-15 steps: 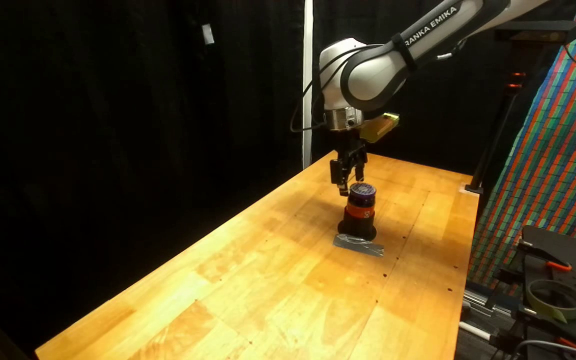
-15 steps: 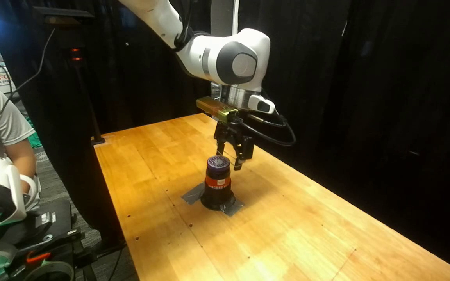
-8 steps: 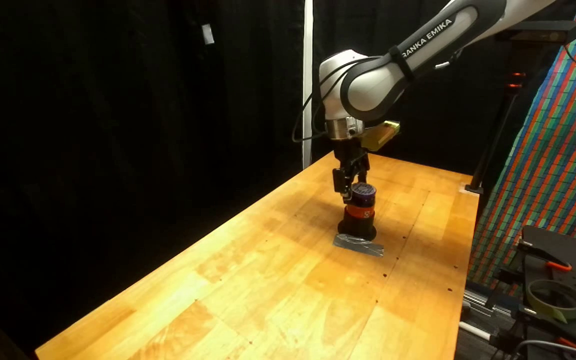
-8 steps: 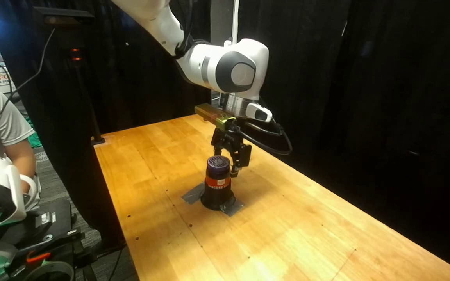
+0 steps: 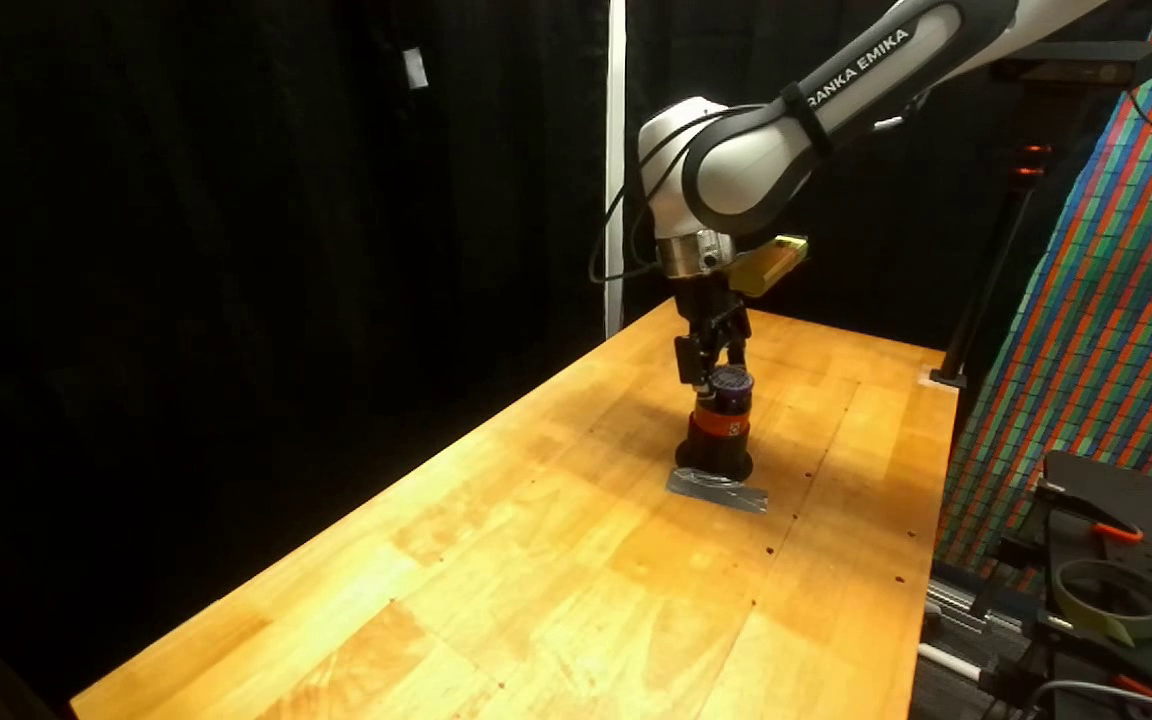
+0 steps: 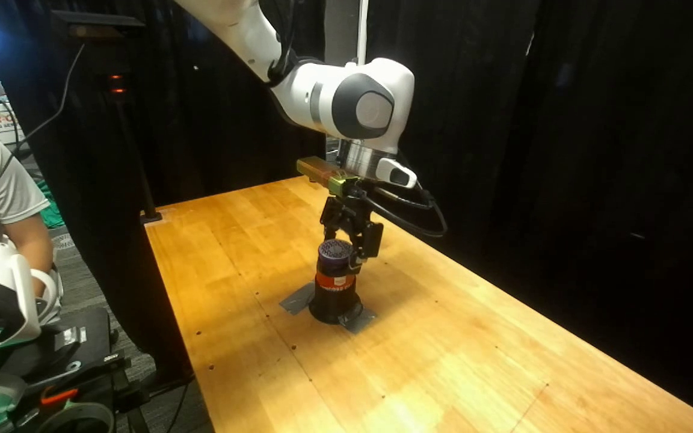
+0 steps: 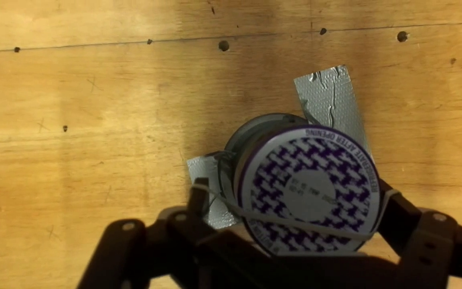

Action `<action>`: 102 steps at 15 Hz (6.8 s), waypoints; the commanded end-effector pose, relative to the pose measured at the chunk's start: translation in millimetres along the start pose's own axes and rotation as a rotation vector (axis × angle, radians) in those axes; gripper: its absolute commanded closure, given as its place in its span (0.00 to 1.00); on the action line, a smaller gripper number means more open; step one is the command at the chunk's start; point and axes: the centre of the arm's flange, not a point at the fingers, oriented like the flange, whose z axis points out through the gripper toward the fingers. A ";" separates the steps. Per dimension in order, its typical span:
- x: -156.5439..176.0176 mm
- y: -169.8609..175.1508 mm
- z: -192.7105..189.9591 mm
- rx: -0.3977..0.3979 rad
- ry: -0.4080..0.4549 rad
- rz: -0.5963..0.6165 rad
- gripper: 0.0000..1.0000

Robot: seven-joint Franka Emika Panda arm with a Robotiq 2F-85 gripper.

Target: Put the elastic band on the cup

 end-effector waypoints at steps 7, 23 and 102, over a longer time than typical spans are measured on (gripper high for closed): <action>-51.3 17.8 -5.4 -0.005 0.002 0.037 0.00; -104.1 30.5 26.2 0.062 0.313 0.114 0.48; -219.0 77.3 61.4 0.218 1.100 -0.003 0.89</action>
